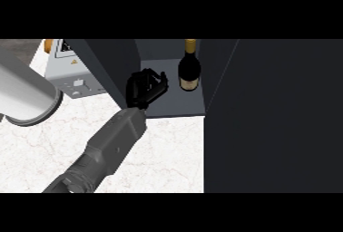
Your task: Pick up the wine, place it into the cabinet and close the cabinet
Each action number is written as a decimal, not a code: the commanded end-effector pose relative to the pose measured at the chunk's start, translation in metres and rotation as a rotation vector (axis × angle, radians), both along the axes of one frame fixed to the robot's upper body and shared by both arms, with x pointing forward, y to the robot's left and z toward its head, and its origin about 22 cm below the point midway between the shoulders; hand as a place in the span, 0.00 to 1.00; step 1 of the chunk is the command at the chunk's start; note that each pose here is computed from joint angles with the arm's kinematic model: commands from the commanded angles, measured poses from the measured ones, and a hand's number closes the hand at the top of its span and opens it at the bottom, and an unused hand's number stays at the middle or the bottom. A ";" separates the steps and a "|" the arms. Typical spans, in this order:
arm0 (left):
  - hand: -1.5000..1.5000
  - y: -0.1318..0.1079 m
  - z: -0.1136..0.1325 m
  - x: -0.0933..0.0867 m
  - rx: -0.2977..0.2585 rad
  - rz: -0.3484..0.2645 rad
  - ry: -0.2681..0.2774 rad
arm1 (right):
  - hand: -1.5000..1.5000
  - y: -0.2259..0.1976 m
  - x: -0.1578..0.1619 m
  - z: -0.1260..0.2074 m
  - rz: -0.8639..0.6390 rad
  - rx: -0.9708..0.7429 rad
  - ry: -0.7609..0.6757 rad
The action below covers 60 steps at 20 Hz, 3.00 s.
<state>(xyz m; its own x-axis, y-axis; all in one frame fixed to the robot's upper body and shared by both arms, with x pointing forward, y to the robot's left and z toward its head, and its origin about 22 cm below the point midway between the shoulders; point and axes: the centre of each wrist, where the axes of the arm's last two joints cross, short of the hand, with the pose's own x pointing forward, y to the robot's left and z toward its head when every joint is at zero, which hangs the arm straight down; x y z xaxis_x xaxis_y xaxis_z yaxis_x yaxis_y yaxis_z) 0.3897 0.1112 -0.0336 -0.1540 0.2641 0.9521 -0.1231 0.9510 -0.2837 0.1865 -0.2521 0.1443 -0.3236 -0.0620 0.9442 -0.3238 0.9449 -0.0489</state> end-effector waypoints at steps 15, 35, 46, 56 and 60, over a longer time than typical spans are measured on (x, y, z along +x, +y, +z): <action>0.00 0.002 -0.005 -0.012 0.030 0.026 -0.177 | 0.00 -0.004 0.003 0.007 -0.045 -0.023 -0.016; 0.00 0.011 0.074 -0.146 0.013 -0.277 -0.197 | 0.00 -0.007 -0.014 0.020 -0.018 -0.019 0.006; 0.00 0.035 0.106 -0.218 -0.018 -0.218 -0.237 | 1.00 -0.004 -0.015 0.023 0.059 -0.187 -0.026; 0.00 0.095 0.114 -0.261 0.050 -0.107 -0.234 | 1.00 0.022 -0.052 0.026 0.413 -0.264 0.112; 0.00 0.113 0.123 -0.268 0.051 -0.063 -0.240 | 1.00 0.049 -0.064 0.021 0.474 -0.196 0.106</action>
<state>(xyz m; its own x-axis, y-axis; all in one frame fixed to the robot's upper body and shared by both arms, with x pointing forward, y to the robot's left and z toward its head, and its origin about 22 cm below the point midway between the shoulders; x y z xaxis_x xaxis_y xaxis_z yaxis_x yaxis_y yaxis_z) 0.1340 0.2096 0.0832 -0.3505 0.2413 0.9049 0.0294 0.9686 -0.2468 0.1500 -0.2185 0.1532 -0.2037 0.0691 0.9766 -0.6721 0.7155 -0.1908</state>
